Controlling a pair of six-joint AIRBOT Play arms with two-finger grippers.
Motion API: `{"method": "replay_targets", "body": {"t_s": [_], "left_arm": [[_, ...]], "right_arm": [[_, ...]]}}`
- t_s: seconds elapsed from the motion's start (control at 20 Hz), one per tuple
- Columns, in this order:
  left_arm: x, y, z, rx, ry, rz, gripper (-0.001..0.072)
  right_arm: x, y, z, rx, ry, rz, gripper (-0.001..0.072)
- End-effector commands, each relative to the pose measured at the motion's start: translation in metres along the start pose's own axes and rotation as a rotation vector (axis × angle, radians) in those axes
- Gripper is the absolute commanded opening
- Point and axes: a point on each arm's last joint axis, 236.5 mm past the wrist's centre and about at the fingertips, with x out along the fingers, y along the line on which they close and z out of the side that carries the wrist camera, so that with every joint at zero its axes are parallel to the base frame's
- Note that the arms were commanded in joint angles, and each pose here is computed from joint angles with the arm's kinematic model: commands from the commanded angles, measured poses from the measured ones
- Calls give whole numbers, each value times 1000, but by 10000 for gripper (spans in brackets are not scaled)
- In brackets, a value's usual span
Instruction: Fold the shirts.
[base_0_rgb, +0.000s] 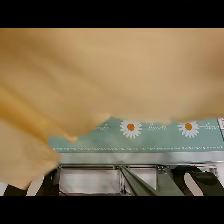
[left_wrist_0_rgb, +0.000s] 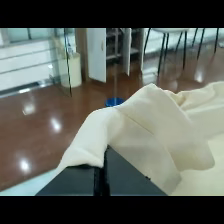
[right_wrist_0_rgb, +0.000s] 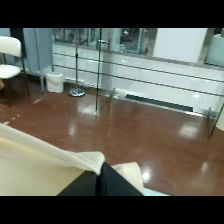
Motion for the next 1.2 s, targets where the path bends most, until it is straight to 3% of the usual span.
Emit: {"method": "replay_targets", "body": {"t_s": [0.0,0.45,0.65,0.95,1.0,1.05,1.1,1.15], "left_arm": [[-5,-10,-31,17,100,-62,20],[142,69,-252,-349,636,-130,20],[222,117,-330,-519,711,-80,21],[290,113,-427,-811,836,-177,24],[298,113,-438,-839,850,-184,100],[302,113,-448,-878,865,-180,272],[305,113,-458,-930,892,-164,503],[302,113,-461,-942,918,-176,512]], "right_arm": [[-1,-15,-35,31,129,-65,19],[143,-72,-186,211,530,-66,18],[238,-99,-268,313,720,-30,18],[340,-113,-400,547,878,9,19],[349,-114,-417,576,895,10,19],[356,-113,-431,608,913,11,37],[361,-112,-441,639,921,10,226],[362,-115,-446,652,929,4,422]]}}
